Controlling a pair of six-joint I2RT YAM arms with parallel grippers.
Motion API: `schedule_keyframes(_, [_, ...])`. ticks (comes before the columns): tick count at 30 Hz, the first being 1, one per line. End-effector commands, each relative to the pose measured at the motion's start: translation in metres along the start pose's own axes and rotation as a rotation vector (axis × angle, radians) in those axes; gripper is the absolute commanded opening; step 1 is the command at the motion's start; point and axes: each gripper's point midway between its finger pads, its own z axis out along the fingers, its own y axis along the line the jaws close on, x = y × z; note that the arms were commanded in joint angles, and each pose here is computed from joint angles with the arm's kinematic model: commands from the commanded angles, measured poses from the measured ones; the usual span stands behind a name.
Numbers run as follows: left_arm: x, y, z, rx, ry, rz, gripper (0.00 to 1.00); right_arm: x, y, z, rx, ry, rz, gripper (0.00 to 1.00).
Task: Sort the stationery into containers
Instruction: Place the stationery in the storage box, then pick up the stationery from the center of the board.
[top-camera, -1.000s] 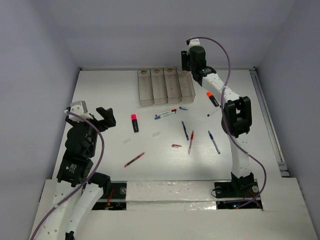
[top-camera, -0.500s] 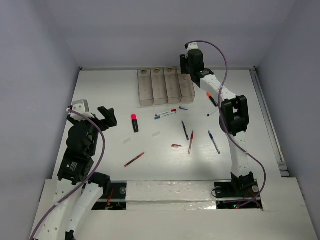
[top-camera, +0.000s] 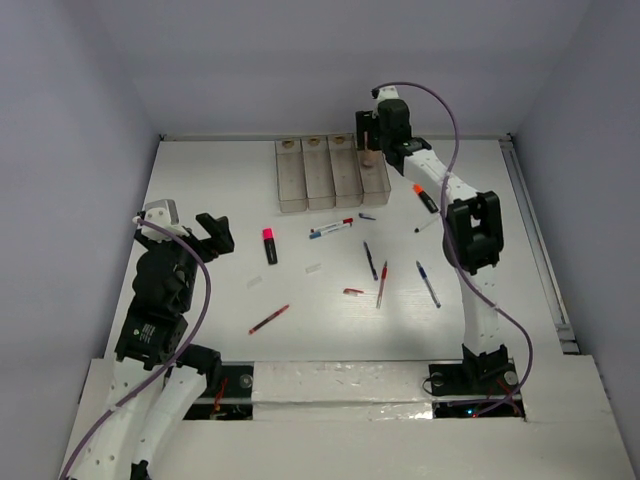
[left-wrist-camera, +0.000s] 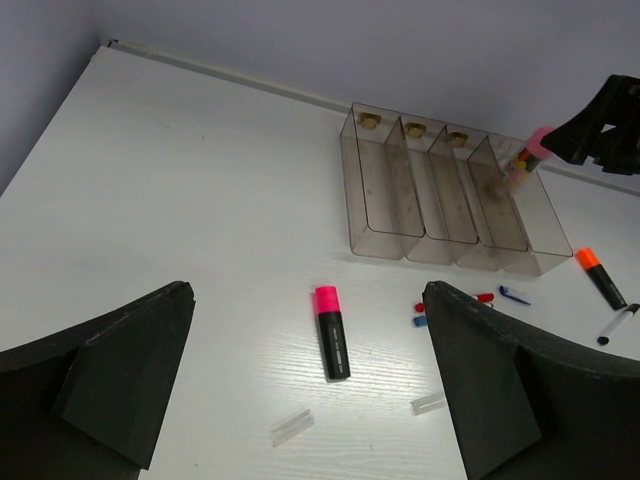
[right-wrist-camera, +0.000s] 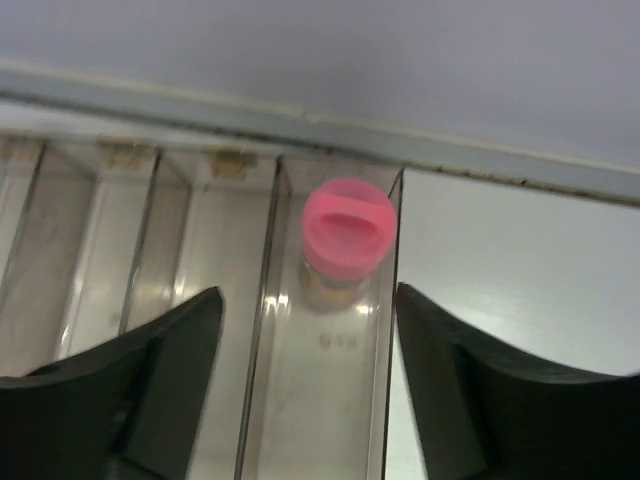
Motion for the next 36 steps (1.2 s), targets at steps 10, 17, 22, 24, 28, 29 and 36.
schedule_keyframes(10, [-0.017, -0.008, -0.008, 0.053, -0.069, -0.013, 0.99, 0.048, 0.135, -0.155, -0.582, 0.115, -0.366, 0.32])
schedule_keyframes(17, [-0.026, -0.009, -0.018, 0.072, -0.107, -0.028, 0.99, 0.106, 0.212, -0.196, -0.757, 0.254, -0.359, 0.33])
schedule_keyframes(22, [-0.031, -0.009, -0.024, 0.079, -0.130, -0.038, 0.99, 0.124, 0.275, -0.193, -0.706, 0.302, -0.243, 0.68])
schedule_keyframes(24, [-0.033, -0.009, -0.027, 0.085, -0.139, -0.041, 0.99, 0.124, 0.291, -0.185, -0.651, 0.289, -0.223, 0.71])
schedule_keyframes(28, [-0.033, -0.011, -0.030, 0.097, -0.143, -0.043, 0.99, 0.161, 0.312, -0.161, -0.577, 0.352, -0.202, 0.72])
schedule_keyframes(29, [-0.033, -0.013, -0.030, 0.106, -0.141, -0.043, 0.99, 0.163, 0.313, -0.156, -0.560, 0.358, -0.200, 0.72])
schedule_keyframes(36, [-0.035, -0.016, -0.034, 0.125, -0.149, -0.047, 0.99, 0.189, 0.323, -0.130, -0.469, 0.388, -0.202, 0.67])
